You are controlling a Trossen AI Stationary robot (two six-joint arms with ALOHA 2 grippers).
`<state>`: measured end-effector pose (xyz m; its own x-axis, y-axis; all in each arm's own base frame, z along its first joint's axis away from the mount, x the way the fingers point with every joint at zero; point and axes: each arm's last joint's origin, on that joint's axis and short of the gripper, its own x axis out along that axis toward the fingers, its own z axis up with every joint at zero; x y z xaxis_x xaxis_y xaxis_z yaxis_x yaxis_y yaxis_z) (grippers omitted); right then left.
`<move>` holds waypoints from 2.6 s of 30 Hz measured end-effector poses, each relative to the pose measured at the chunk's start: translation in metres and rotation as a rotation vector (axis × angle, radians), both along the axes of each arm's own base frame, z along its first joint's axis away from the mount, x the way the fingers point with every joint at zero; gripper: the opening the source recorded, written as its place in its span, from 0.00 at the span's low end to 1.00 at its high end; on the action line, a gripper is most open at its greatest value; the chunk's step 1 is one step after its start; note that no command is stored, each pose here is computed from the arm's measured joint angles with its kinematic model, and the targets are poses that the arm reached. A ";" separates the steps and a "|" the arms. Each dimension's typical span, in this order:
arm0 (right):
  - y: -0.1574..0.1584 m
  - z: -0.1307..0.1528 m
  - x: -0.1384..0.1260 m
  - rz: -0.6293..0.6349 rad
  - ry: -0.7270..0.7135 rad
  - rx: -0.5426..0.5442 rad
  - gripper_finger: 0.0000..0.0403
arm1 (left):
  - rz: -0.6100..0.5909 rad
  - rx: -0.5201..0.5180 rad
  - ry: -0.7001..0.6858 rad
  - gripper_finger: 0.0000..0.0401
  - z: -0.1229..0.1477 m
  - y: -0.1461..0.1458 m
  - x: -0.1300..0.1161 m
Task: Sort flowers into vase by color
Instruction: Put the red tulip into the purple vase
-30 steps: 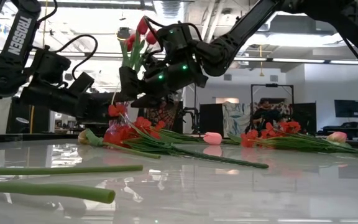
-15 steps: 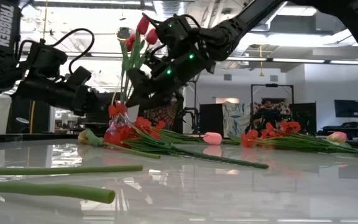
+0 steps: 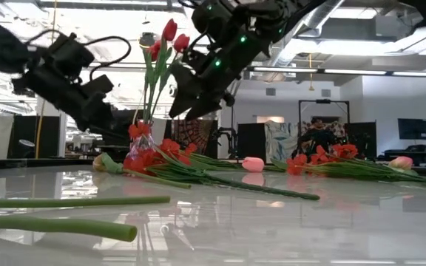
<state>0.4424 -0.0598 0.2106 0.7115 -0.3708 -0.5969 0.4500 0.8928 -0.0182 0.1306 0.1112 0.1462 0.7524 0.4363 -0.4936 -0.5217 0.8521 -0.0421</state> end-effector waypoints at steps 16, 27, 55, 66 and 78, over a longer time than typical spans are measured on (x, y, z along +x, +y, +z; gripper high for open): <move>0.037 0.007 -0.027 0.016 0.262 -0.044 0.71 | 0.063 -0.282 -0.194 0.61 0.041 -0.049 -0.003; 0.039 0.001 -0.027 0.004 0.268 0.027 0.71 | -0.038 -0.380 -0.084 0.61 0.030 -0.100 0.004; 0.203 0.017 -0.029 0.352 -0.037 0.231 0.71 | -0.292 -0.099 -0.118 0.61 0.040 -0.145 0.004; 0.239 0.024 -0.037 0.580 -0.093 0.040 0.71 | -0.272 -0.087 -0.134 0.61 0.041 -0.146 0.004; 0.225 -0.022 0.021 0.531 -0.178 0.015 0.71 | -0.218 -0.086 -0.121 0.61 0.038 -0.145 0.006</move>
<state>0.4636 0.1656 0.1885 0.8886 0.0738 -0.4527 -0.0670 0.9973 0.0310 0.1363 -0.0341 0.1838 0.8798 0.2176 -0.4226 -0.3130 0.9343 -0.1706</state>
